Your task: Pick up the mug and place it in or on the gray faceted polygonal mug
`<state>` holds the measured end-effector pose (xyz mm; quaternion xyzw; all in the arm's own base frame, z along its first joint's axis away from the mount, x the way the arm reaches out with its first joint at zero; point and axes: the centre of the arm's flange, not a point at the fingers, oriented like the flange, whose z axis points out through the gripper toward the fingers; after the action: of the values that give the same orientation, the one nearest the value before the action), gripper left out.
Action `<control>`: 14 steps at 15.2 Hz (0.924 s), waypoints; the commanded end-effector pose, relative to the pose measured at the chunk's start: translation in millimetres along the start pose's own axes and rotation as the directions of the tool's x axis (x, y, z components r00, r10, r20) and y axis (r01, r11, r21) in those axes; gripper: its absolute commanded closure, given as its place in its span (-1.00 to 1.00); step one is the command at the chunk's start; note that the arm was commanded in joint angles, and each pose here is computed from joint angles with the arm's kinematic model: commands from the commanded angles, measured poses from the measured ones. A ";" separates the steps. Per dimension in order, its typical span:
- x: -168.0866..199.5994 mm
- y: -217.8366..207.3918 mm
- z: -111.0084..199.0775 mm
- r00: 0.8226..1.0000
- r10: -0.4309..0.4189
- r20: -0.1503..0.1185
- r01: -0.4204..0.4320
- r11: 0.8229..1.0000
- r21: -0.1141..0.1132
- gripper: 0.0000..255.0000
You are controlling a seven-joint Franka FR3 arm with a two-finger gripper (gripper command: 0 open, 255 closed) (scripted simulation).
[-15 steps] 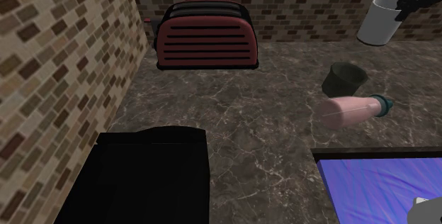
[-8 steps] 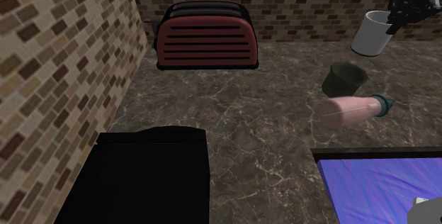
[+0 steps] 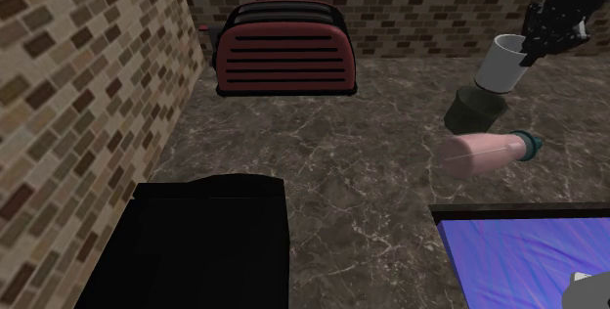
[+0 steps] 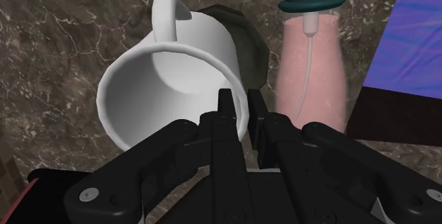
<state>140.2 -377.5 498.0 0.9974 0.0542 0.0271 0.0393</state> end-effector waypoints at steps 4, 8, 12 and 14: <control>-0.6 -3.3 26.5 1.000 0.000 -0.001 0.000 1.000 -0.001 1.00; -0.6 -3.3 26.5 1.000 0.000 -0.001 0.000 1.000 -0.001 1.00; -0.6 -3.3 26.5 1.000 0.000 -0.001 0.000 1.000 -0.001 1.00; -0.5 -3.2 26.4 1.000 0.000 -0.001 0.000 1.000 -0.001 -1.00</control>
<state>140.9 -376.5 471.6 0.9974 0.0542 0.0274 0.0398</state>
